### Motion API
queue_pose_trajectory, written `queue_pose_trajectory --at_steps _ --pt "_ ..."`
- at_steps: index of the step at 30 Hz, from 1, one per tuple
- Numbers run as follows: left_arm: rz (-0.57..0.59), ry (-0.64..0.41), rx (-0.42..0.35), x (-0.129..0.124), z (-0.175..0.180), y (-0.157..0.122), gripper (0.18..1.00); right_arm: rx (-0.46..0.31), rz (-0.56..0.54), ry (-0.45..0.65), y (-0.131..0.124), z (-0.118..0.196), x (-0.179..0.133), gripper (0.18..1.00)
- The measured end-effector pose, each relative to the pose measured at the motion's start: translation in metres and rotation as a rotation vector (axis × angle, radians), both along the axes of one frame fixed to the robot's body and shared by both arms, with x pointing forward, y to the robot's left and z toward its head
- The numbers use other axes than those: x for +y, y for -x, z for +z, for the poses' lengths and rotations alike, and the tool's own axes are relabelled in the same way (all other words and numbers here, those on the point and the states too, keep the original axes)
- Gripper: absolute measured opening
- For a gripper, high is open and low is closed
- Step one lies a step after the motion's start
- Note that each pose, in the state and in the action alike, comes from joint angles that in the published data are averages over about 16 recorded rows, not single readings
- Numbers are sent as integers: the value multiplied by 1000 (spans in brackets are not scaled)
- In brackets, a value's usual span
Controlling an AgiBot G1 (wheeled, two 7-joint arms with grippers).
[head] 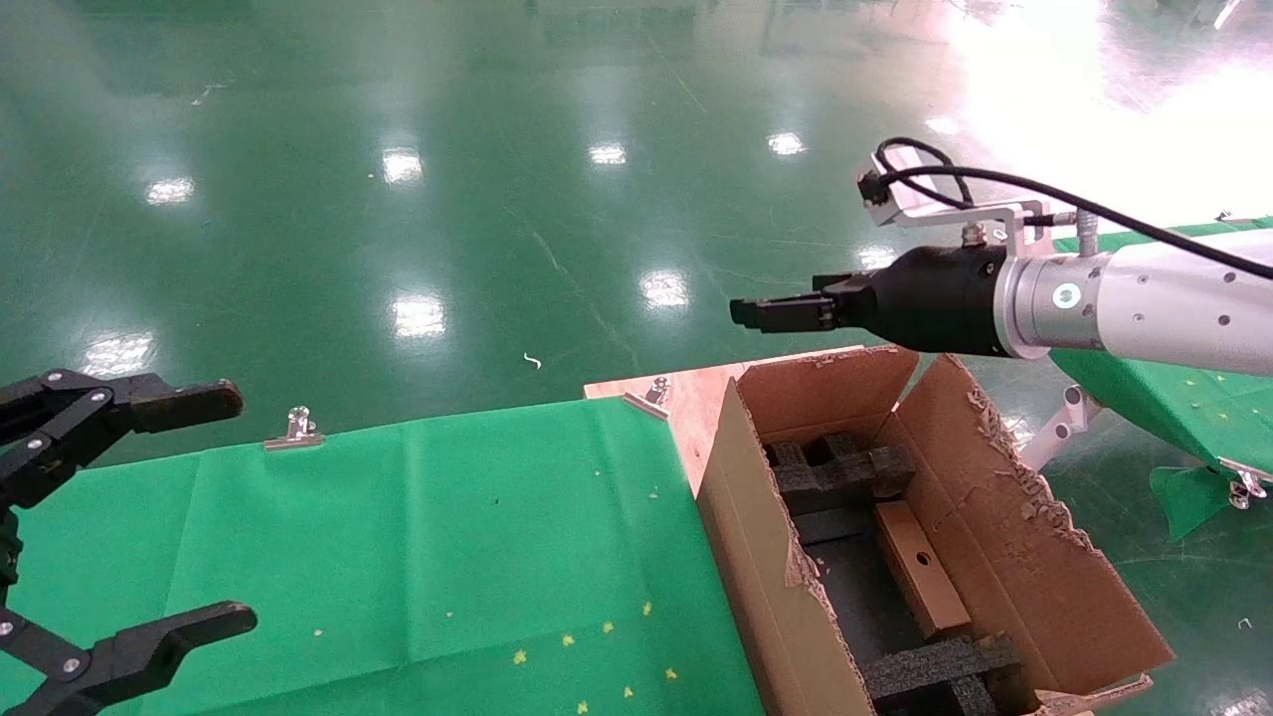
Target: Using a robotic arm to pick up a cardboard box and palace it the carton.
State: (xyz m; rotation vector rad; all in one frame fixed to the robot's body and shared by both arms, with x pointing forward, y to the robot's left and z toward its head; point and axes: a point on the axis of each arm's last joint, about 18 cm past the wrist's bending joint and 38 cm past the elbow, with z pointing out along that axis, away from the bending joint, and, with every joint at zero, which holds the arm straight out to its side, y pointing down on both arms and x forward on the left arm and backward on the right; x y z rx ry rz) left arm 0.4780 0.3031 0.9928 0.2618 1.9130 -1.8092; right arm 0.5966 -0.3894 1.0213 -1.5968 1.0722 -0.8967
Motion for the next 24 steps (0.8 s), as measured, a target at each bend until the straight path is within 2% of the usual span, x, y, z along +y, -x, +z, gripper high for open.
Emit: queue_pose_trajectory --at_steps 12,24 --pt "0 0 0 0 0 0 1001 25 54 23 -1 -8 11 1001" --pt "0 0 0 0 0 0 1001 41 267 67 7 -17 50 1001"
